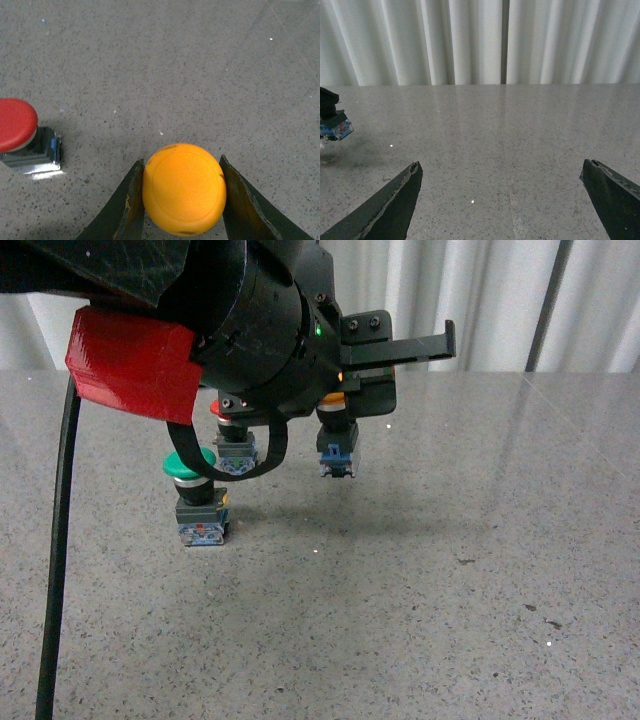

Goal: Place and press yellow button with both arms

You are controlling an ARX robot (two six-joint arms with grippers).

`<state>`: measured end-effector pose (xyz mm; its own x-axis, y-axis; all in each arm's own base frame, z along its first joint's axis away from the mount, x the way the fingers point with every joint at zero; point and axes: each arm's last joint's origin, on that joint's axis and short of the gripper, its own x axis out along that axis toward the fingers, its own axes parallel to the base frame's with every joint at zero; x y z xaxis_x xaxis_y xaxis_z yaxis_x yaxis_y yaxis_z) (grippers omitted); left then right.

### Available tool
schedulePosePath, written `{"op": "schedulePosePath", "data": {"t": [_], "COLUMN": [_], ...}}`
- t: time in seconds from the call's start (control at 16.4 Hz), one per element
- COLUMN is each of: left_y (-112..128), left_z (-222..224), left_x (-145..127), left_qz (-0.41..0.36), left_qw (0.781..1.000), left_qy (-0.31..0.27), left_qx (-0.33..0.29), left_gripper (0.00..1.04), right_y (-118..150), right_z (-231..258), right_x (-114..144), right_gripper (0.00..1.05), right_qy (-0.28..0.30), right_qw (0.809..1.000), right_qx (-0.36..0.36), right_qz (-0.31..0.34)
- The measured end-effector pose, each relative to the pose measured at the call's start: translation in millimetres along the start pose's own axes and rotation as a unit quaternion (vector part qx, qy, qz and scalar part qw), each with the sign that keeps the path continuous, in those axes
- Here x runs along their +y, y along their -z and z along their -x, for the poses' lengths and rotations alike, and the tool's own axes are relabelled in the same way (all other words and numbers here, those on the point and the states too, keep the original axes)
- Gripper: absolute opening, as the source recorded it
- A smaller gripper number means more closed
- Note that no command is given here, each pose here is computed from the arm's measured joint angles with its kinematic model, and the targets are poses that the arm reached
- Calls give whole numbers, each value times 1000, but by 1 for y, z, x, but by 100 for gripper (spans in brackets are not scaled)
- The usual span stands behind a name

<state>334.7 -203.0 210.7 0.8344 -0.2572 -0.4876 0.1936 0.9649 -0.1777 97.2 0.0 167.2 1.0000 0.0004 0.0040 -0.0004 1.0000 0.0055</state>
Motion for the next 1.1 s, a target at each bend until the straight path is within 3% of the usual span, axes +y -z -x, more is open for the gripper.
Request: {"op": "schedulePosePath", "data": {"t": [0.43,0.98,1.04,1.1], "left_y": [21,21,21,20], "left_z": [-16,-21,-21,-21], "left_x": [1,0,0,0], "left_qz": [6,5,7,7], "left_qw": [999,998,998,998], "left_qy": [10,21,23,25], "left_qx": [34,54,53,50], "left_gripper": [34,34,37,49], "right_y": [0,0,0,0], "right_z": [0,0,0,0], "right_x": [0,0,0,0], "right_gripper": [98,98,98,98], "right_qy": [0,0,0,0], "right_qw": [1000,1000,1000,1000], "right_qx": [0,0,0,0], "right_qz": [0,0,0,0]}}
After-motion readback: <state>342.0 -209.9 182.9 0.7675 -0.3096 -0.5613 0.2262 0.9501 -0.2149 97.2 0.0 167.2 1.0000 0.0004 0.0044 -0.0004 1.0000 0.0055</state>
